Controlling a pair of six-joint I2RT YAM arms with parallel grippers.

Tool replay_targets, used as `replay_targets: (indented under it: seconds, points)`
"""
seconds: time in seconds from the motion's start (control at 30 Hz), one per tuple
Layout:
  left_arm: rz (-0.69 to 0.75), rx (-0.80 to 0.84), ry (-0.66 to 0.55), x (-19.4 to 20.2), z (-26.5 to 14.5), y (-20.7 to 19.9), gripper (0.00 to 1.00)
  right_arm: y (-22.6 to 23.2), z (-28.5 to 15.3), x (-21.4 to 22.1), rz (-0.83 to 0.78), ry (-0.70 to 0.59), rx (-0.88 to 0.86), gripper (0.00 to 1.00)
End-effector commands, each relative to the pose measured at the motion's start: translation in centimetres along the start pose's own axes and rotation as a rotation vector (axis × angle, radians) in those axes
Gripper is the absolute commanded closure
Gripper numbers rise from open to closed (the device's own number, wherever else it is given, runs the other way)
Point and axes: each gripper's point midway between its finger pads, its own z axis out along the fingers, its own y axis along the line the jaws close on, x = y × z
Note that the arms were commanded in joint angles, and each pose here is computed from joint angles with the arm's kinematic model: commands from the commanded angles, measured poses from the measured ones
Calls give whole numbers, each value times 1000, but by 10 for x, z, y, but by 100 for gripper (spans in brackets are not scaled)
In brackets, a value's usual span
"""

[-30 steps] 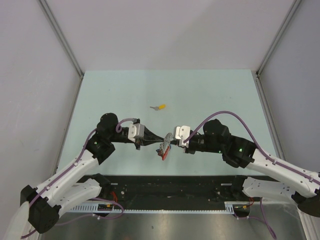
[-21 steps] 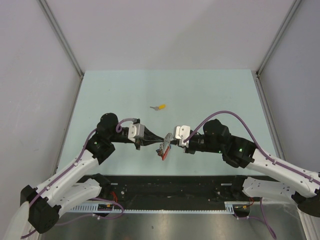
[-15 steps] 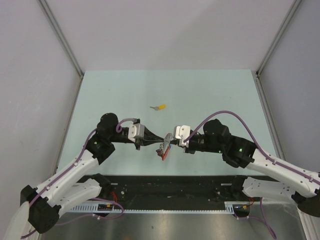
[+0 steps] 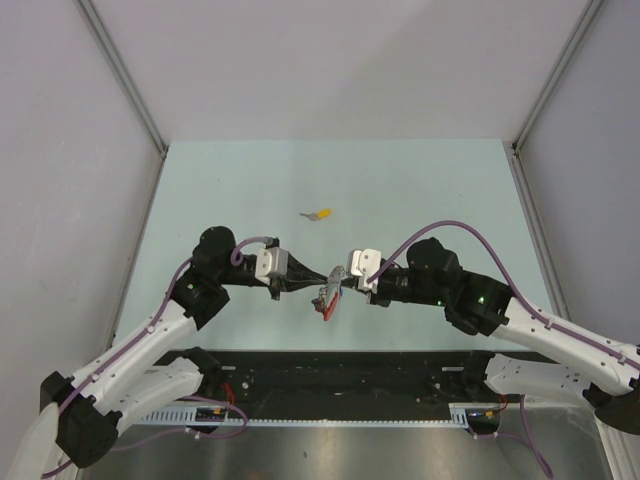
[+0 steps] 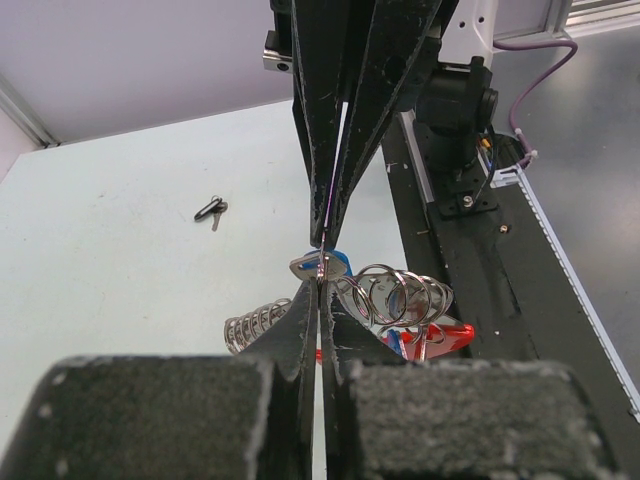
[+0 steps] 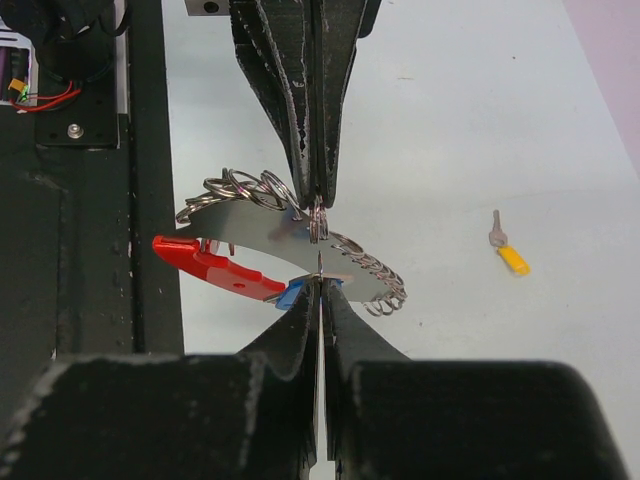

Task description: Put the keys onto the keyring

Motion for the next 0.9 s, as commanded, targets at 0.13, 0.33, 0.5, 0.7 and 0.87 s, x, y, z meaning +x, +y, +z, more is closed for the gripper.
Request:
replay_targets:
  seconds: [0.13,0.33,0.5,0.7,0.87]
  points:
    - [67,-4,-57,-21,-1,1,100,-5,-2,-16,-8,-51,11,100]
    - [67,0,-59,-21,-1,1,100,-5,-1,-20,-11,-71,13,100]
    - [65,0,-59,-21,-1,1,100,-4,1,-23,-13,-91,4,100]
    - [64,3,-65,-22,-1,0,100,-4,2,-22,-12,-86,5,100]
    - [64,-1,-70,-23,-1,0,100,-3,1,-23,-11,-94,0,100]
